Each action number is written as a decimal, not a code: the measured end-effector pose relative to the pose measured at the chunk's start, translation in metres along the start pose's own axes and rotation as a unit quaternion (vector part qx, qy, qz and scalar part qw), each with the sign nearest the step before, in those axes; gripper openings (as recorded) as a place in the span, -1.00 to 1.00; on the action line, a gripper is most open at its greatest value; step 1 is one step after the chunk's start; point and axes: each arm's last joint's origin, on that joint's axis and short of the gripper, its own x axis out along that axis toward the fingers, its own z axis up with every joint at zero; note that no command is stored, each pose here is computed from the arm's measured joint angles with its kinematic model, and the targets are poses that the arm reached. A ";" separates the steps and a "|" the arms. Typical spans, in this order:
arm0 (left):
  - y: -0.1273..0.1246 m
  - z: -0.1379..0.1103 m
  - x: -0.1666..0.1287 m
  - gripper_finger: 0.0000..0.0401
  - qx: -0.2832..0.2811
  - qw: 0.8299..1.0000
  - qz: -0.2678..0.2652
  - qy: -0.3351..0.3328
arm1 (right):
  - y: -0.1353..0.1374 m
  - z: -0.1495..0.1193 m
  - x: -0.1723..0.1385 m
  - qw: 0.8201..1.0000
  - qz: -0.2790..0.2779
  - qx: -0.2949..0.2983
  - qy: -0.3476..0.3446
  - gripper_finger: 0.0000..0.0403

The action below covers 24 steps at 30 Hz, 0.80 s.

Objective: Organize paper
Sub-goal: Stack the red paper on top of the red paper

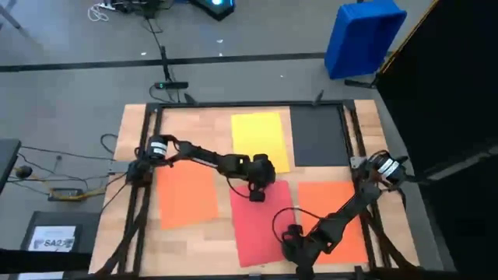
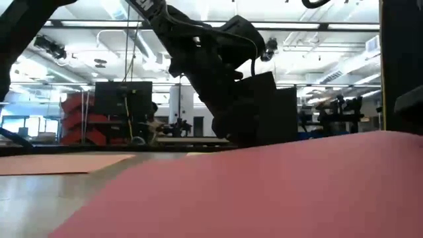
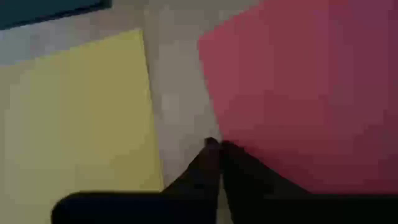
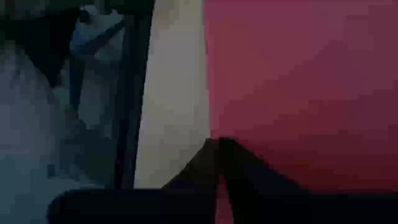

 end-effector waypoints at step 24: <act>0.008 0.020 -0.008 -1.00 0.007 1.000 0.014 -0.002 | 0.005 0.001 -0.006 1.000 0.014 0.015 -0.007 -1.00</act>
